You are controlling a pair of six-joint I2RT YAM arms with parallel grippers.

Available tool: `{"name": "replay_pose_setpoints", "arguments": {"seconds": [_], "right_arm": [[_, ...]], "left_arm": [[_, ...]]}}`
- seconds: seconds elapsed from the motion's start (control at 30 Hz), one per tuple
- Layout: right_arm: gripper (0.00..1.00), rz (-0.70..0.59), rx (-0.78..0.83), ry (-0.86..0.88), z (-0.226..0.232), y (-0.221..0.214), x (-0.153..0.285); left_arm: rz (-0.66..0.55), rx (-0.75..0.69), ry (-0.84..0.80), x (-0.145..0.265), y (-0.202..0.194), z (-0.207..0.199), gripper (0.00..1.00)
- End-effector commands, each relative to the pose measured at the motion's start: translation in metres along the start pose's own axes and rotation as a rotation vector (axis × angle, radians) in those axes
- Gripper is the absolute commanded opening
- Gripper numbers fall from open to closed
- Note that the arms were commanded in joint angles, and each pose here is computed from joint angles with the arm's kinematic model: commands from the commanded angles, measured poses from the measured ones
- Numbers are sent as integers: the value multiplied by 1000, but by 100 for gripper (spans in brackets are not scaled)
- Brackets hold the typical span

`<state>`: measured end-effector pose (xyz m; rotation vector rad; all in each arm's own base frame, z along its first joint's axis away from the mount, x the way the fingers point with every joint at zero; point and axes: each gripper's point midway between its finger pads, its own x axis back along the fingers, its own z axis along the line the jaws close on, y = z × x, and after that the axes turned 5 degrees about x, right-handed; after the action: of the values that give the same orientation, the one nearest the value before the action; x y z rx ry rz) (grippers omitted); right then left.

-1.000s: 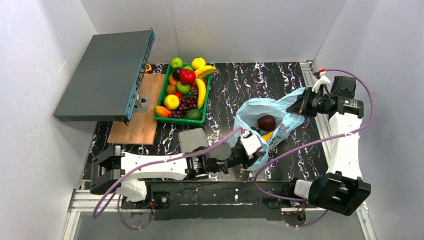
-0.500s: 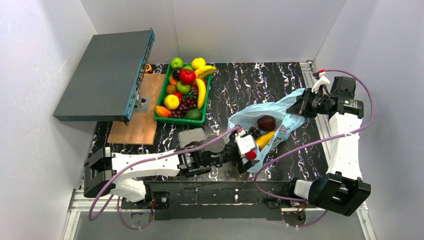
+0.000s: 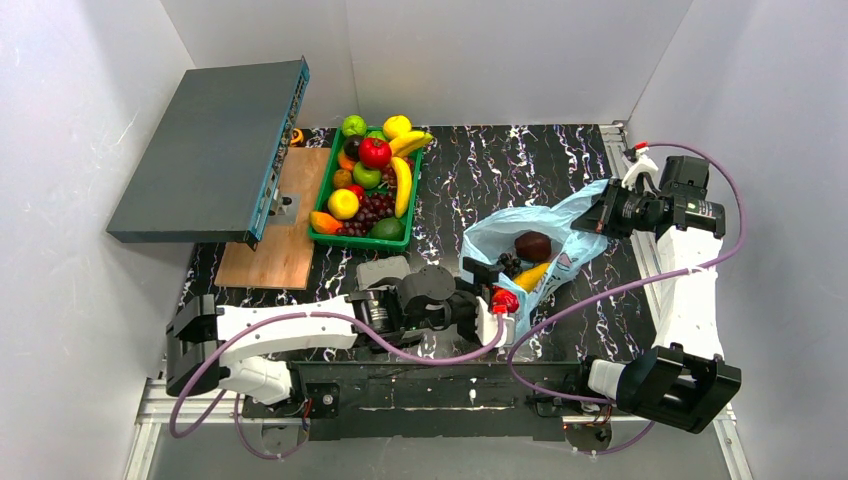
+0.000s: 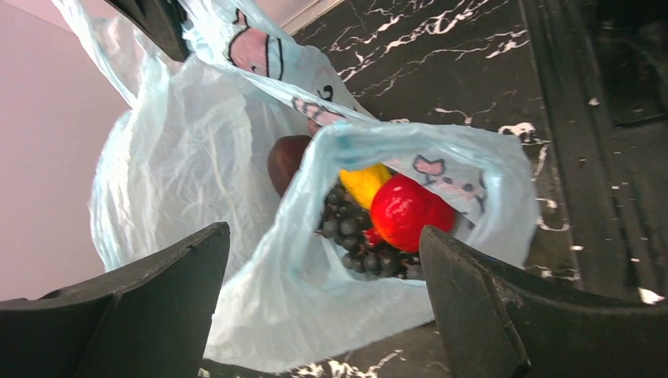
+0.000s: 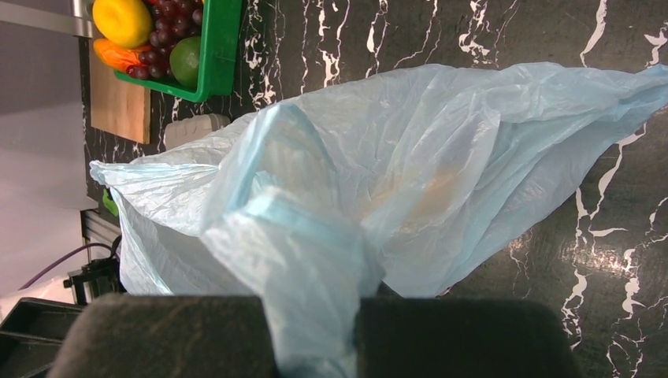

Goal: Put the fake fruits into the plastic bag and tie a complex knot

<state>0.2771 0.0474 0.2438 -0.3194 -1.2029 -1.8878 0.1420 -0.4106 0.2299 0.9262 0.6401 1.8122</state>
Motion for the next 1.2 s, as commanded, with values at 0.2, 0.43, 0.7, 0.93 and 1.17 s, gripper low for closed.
{"name": "replay_pose_setpoints", "arguments": {"seconds": [0.2, 0.43, 0.7, 0.93, 1.17], "right_arm": [[3, -13, 38, 19, 7, -2, 5], [33, 6, 104, 32, 18, -1, 20], [49, 8, 246, 37, 36, 18, 53], [41, -8, 277, 16, 34, 29, 64], [46, 35, 228, 119, 52, 13, 66]], "left_arm": [[-26, -165, 50, -41, 13, 30, 84], [-78, 192, 65, -2, 37, 89, 11], [-92, 819, 48, 64, 35, 158, 0], [38, 1126, 162, 76, -50, 181, 0], [104, 1181, 207, 82, -82, 172, 0]]}}
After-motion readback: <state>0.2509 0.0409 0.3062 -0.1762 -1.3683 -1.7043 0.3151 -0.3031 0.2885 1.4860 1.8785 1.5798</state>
